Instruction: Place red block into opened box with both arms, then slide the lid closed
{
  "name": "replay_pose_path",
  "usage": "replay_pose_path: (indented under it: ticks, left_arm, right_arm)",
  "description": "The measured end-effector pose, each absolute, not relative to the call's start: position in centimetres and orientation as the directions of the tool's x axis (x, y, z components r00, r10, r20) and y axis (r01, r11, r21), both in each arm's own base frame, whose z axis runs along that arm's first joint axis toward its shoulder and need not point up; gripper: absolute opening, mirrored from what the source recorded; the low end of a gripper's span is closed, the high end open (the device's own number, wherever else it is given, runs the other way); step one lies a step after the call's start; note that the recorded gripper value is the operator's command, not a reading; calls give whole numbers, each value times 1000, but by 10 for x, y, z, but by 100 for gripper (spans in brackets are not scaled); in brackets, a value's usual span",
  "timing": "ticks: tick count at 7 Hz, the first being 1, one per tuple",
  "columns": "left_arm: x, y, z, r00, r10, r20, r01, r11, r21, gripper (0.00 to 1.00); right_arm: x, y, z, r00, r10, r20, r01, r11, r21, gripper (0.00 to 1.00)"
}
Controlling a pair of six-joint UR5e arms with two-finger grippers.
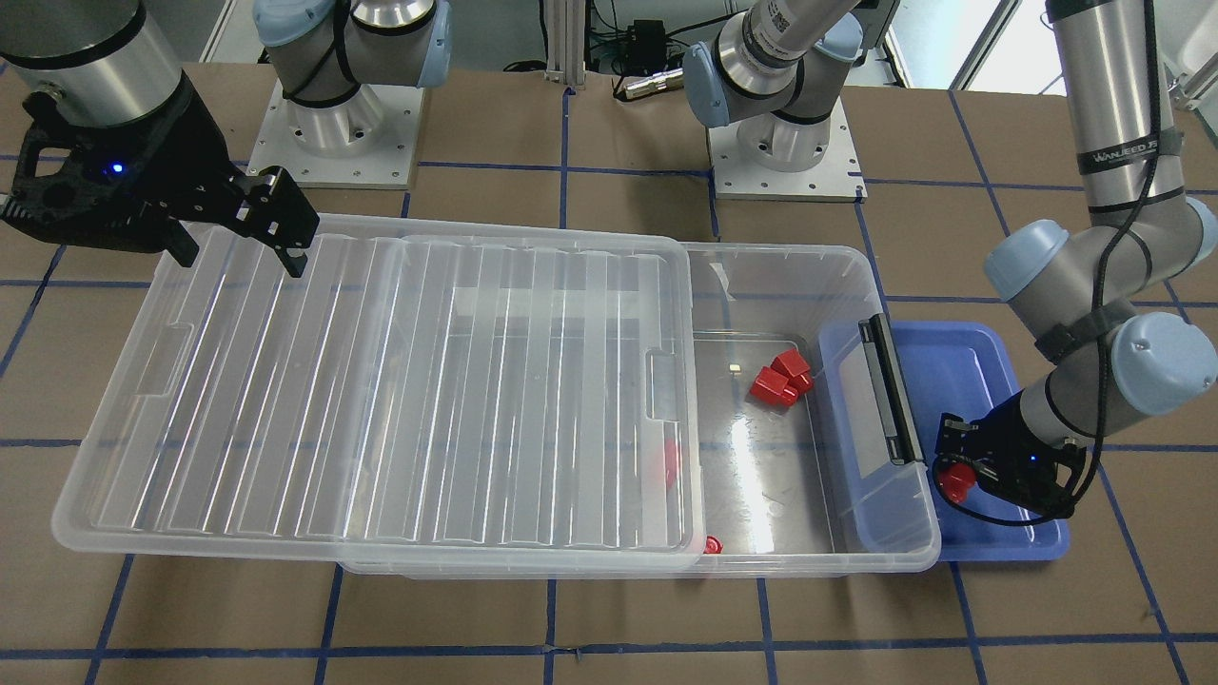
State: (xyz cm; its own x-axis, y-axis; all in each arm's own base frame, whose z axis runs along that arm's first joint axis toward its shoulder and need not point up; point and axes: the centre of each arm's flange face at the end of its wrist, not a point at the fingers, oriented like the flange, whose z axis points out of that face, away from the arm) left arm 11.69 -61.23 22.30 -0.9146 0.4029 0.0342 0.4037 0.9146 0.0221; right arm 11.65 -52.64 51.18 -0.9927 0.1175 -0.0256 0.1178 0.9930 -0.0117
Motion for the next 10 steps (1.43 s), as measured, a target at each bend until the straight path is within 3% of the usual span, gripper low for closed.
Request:
replay_pose_path:
  ticks: [3,5,7,10]
  left_arm:
    - [103,-628,351,-920,390,43,391,920,32,0]
    - [54,-619,423,-961,271,52,273,961,43,0]
    - [-32,-601,430,-986,161,41,163,985,57,0]
    - [-93,-581,359,-998,66,18,65,997,-28,0]
  right_arm:
    - [118,-523,511,-993,115,-35,116,993,-17,100]
    - [118,-521,513,-993,114,-37,115,993,-21,100]
    - [118,-522,512,-993,111,-36,112,994,-21,100]
    - [118,-521,513,-994,107,-37,108,994,-21,100]
